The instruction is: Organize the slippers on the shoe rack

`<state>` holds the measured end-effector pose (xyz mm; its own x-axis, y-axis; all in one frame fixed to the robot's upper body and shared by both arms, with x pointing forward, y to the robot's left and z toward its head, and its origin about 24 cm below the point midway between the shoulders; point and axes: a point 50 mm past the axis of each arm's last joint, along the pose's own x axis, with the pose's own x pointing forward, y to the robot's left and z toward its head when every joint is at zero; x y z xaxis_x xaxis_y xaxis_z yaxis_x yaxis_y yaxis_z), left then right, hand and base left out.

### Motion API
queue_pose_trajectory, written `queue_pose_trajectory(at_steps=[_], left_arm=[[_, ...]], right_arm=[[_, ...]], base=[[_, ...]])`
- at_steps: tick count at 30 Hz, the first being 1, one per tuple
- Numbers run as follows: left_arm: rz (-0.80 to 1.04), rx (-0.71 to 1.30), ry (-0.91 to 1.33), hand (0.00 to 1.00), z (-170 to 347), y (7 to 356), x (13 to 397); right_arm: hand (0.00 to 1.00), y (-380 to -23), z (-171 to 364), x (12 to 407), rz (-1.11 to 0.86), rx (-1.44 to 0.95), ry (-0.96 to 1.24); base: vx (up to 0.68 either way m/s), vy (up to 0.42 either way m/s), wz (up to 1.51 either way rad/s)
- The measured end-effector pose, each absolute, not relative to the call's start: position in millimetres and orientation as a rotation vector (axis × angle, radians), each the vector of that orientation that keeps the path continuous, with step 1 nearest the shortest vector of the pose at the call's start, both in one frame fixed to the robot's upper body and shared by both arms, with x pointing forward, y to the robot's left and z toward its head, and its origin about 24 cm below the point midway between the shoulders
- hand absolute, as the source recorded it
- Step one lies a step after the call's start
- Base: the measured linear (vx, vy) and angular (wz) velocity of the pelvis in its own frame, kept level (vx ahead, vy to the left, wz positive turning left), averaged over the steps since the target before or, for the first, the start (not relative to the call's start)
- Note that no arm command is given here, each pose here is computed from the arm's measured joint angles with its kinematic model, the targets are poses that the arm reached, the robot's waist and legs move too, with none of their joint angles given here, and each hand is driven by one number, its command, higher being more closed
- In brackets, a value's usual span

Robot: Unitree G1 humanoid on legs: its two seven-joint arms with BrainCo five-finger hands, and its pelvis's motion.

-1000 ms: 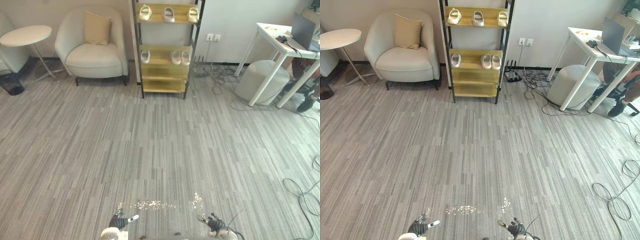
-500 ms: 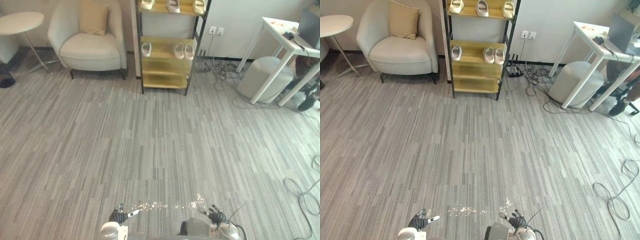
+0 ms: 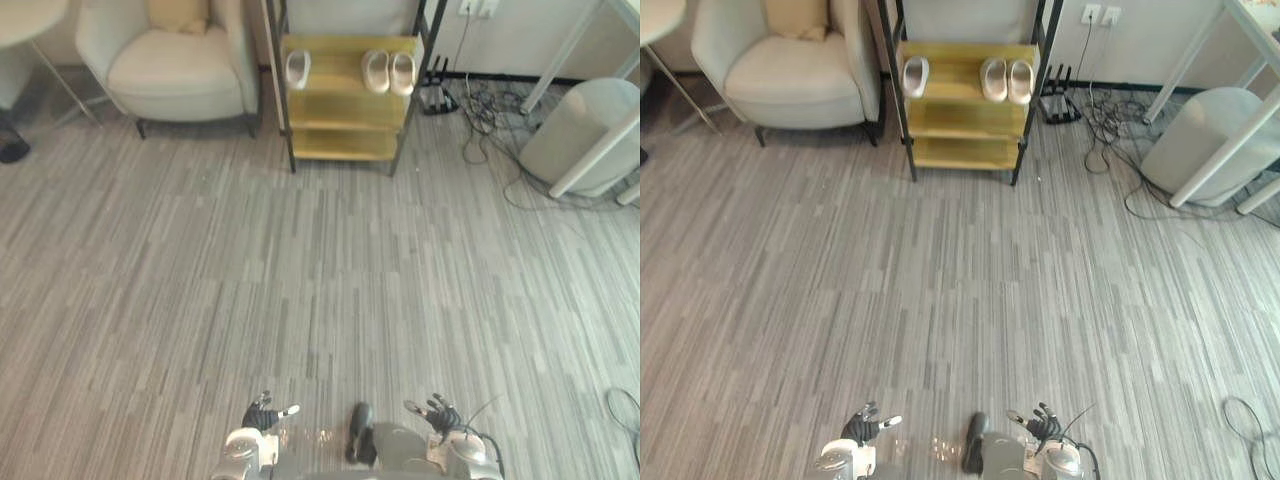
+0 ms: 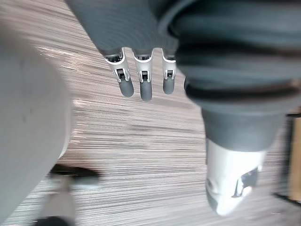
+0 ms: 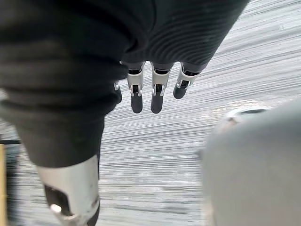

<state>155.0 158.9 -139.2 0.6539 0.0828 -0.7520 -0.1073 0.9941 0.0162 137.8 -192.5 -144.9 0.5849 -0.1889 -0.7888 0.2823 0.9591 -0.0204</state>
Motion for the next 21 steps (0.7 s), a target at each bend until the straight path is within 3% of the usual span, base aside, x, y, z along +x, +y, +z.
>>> queue_pose_trajectory(at_steps=[7, 11, 21], left_arm=[[0.079, -0.050, 0.790, 0.00, -131, 147, 171], [0.093, -0.019, 0.778, 0.00, -129, 159, 174], [0.067, 0.006, 0.870, 0.00, -141, 160, 155]], right_arm=[[0.00, -181, -143, 143, -0.290, 0.173, 0.881], [0.00, -163, -148, 140, -0.263, 0.207, 0.917], [0.00, -161, -141, 149, -0.204, 0.185, 0.857]], base=[[0.36, 0.143, -0.19], [0.42, 0.254, -0.08], [0.46, 0.155, -0.10]])
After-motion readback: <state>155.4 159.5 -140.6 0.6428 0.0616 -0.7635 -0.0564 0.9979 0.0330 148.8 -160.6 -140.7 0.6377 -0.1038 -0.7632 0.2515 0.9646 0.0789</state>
